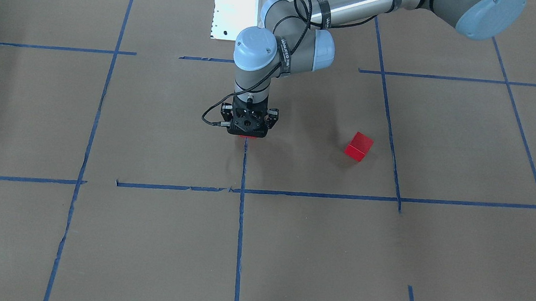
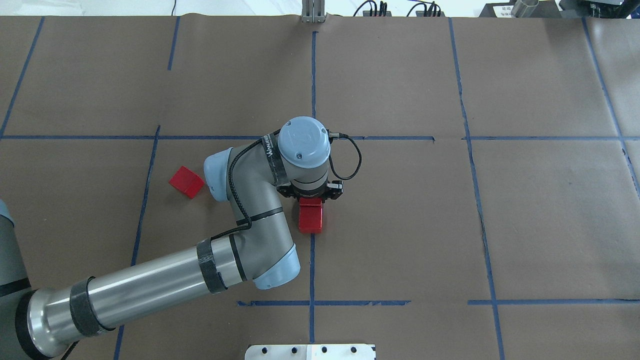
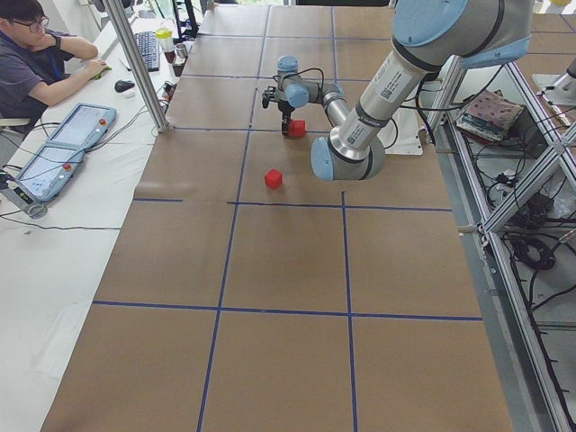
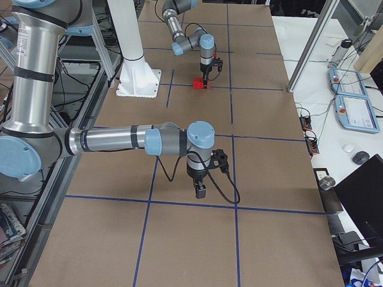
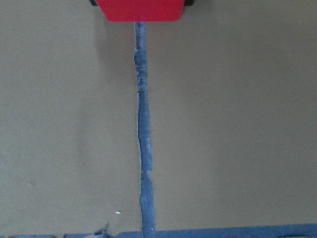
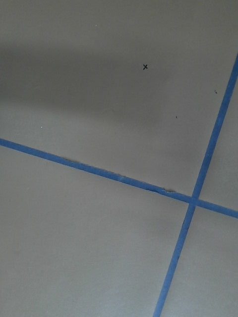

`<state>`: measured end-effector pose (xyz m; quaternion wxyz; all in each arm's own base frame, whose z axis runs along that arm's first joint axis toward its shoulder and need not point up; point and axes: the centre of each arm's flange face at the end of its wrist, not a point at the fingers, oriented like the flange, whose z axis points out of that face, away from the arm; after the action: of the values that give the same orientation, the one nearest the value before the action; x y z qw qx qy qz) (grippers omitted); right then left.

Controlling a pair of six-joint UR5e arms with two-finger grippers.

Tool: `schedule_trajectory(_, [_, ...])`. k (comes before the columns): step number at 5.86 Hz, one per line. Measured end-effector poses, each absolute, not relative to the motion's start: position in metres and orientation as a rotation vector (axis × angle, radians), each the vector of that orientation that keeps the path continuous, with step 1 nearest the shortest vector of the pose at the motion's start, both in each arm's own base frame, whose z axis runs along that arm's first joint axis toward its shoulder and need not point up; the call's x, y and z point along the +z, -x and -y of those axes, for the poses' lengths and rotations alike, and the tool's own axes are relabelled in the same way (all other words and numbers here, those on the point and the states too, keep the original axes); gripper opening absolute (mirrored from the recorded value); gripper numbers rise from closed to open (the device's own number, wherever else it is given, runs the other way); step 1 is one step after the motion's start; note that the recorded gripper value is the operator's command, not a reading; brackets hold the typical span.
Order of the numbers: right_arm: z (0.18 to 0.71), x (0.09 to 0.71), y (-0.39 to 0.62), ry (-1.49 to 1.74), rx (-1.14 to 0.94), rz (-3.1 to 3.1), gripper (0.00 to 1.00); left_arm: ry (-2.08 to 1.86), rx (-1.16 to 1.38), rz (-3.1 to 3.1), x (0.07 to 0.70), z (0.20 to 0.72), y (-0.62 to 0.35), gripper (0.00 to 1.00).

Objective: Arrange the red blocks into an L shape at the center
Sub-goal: 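Carry the cube with the left gripper and set it beyond the placed cube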

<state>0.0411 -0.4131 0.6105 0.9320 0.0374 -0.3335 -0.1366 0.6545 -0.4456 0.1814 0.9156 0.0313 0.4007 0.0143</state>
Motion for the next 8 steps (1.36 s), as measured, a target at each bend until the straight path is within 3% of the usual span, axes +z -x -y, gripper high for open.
schedule_trajectory(5, [0.4129, 0.6107, -0.0411, -0.076, -0.28, 0.683, 1.0, -0.065, 0.029, -0.827, 0.181, 0.4456, -0.6545, 0.44])
schedule_trajectory(7, [0.4129, 0.6112, -0.0411, -0.075, -0.279, 0.683, 1.0, -0.065, 0.029, -0.828, 0.1809, 0.4456, -0.6545, 0.64])
schedule_trajectory(8, [0.4129, 0.6117, -0.0411, -0.074, -0.279, 0.683, 1.0, -0.065, 0.029, -0.828, 0.1811, 0.4457, -0.6546, 0.65])
